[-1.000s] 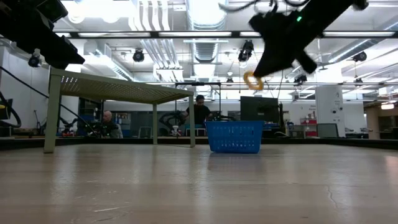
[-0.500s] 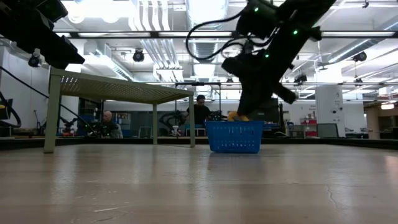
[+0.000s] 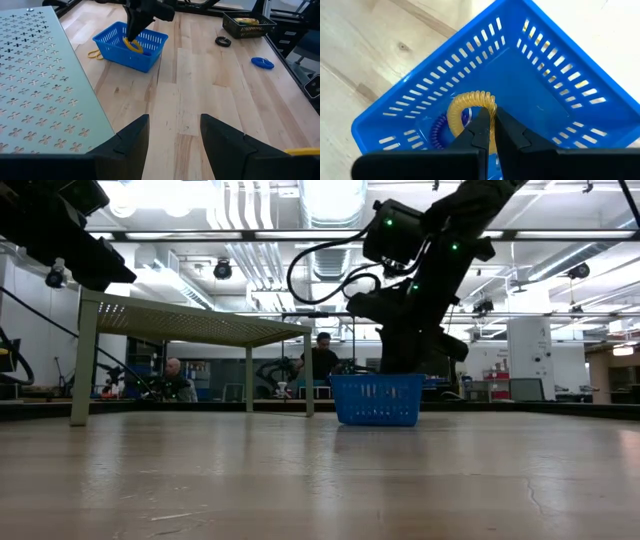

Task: Pick & Place Office Desk Supplies
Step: Put the yellow spring keychain into the blue basket, then put the black spring keychain into the blue basket

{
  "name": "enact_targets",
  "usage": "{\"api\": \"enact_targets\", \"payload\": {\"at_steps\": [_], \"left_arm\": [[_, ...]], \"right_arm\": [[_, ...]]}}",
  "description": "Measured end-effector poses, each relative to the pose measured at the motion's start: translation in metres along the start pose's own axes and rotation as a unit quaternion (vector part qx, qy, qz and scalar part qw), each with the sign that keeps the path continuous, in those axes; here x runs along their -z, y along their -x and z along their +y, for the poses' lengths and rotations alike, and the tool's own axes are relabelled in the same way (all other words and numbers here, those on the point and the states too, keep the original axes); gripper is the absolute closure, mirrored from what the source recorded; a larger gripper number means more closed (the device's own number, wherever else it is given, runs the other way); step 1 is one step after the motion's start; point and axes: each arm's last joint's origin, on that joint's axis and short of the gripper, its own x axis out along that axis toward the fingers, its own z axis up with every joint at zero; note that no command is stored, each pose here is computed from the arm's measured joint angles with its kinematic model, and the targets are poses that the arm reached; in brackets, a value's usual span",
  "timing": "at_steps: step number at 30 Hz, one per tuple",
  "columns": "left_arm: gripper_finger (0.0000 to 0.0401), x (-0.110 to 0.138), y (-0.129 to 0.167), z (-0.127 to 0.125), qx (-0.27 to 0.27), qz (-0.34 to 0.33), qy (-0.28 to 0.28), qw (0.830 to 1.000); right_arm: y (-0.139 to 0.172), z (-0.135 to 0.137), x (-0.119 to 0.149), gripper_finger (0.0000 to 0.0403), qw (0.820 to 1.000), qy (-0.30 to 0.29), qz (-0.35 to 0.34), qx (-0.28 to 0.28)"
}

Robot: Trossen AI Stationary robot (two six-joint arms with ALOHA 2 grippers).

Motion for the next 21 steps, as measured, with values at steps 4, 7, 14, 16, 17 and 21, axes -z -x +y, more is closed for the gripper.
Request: {"api": "enact_targets", "payload": {"at_steps": [4,7,14,16,17,21], "left_arm": [[0.0218,0.0000,0.0000,0.0000,0.000,0.000,0.000,1.000],[0.0218,0.0000,0.0000,0.0000,0.000,0.000,0.000,1.000],[0.0218,0.0000,0.0000,0.0000,0.000,0.000,0.000,1.000],[0.0218,0.0000,0.0000,0.0000,0.000,0.000,0.000,1.000],[0.0218,0.0000,0.0000,0.0000,0.000,0.000,0.000,1.000],[0.0218,0.0000,0.0000,0.0000,0.000,0.000,0.000,1.000]], "right_arm": [[0.0006,0.0009,-0.0016,0.0386,1.000,-0.016,-0.003,-0.002],[0.0004,0.0004,-0.0019,0.0365,0.999,-0.052,-0.002,-0.002],[0.0001,0.0001,-0.0019,0.0292,0.999,-0.051,0.000,-0.003],[0.0001,0.0001,-0.0018,0.0277,0.999,-0.048,0.000,-0.003],[0.0001,0.0000,-0.0019,0.0270,0.999,-0.044,0.000,-0.003],[0.0021,-0.0001,-0.0021,0.0257,0.999,-0.038,0.000,-0.004]]}}
